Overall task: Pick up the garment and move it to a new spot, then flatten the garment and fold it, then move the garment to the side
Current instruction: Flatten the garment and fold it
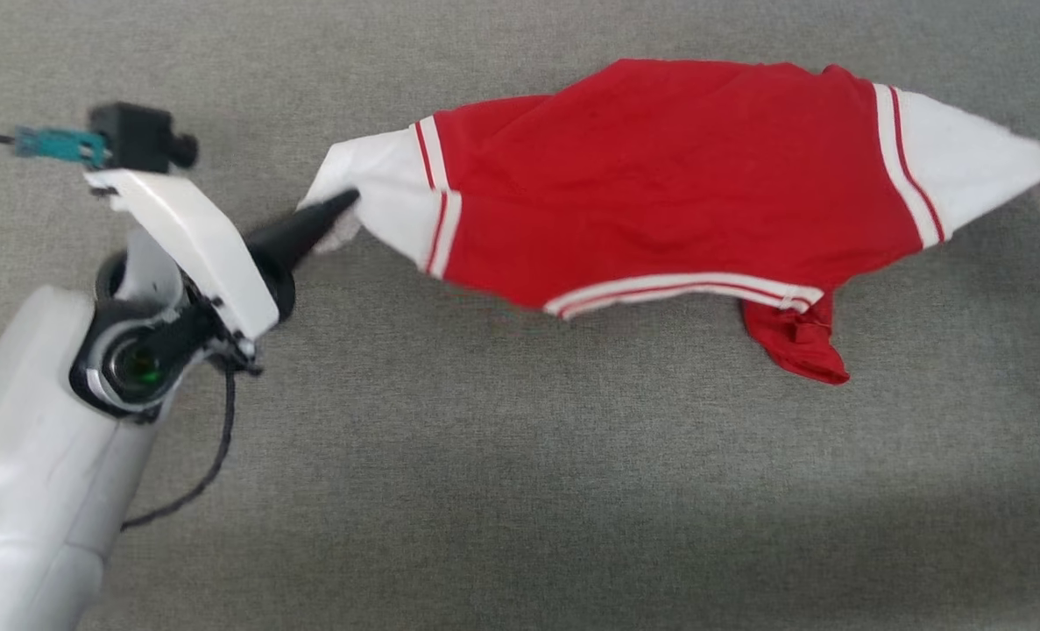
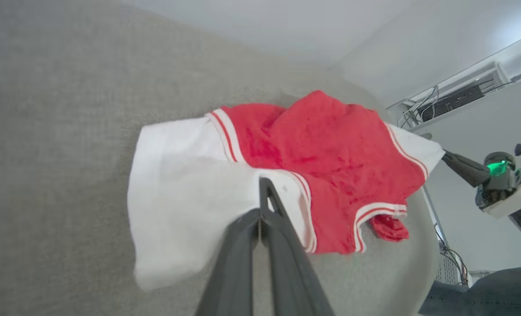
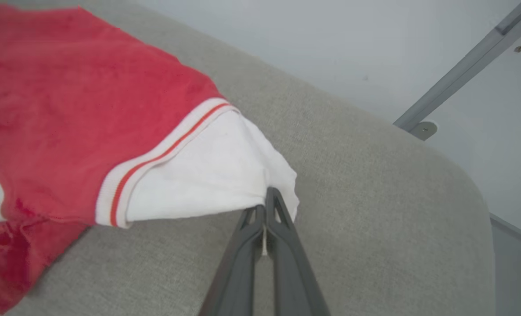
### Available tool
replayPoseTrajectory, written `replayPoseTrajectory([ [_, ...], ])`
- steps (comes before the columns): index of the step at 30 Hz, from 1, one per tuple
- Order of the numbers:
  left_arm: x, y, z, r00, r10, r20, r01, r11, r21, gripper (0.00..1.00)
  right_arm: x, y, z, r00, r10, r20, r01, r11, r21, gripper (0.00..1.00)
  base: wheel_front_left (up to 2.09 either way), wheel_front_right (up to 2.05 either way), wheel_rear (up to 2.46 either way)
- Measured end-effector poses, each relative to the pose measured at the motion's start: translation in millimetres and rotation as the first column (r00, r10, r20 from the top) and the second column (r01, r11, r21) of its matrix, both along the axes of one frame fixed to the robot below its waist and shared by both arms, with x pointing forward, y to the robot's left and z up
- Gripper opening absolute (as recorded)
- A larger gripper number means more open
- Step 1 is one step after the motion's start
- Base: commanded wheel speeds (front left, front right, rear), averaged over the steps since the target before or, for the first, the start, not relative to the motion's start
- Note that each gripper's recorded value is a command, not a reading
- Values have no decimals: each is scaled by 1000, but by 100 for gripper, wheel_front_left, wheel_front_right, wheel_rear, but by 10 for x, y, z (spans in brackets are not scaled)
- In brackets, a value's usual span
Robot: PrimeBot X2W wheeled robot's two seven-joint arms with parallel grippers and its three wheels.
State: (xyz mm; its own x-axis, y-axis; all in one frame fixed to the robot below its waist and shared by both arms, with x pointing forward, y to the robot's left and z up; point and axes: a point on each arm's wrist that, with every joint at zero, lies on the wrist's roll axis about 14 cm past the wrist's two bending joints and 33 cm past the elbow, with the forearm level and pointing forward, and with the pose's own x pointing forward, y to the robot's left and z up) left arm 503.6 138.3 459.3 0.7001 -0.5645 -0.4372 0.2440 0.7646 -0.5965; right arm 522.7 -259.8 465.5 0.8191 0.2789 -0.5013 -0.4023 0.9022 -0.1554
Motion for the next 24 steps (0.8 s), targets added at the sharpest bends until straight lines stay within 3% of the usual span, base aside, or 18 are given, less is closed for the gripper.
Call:
replayPoseTrajectory([
  [5,260,-33,245,994,33,105,-31,999,-29,0,210,81,247,996,-13,89,7,998,64,0,0,0,0],
  [11,922,99,685,945,195,261,-169,978,-118,0,718,210,692,976,-85,202,44,978,203,0,0,0,0],
  [17,1566,186,1171,845,331,421,-290,943,-162,0,1327,362,1334,918,-151,367,46,959,279,0,0,0,0],
  [21,1818,322,1815,717,438,542,-349,899,-265,0,1576,350,1903,838,-201,507,51,954,294,0,0,0,0],
  [24,1843,373,2343,634,494,595,-348,869,-351,0,1630,286,2394,755,-254,604,53,942,330,0,0,0,0],
])
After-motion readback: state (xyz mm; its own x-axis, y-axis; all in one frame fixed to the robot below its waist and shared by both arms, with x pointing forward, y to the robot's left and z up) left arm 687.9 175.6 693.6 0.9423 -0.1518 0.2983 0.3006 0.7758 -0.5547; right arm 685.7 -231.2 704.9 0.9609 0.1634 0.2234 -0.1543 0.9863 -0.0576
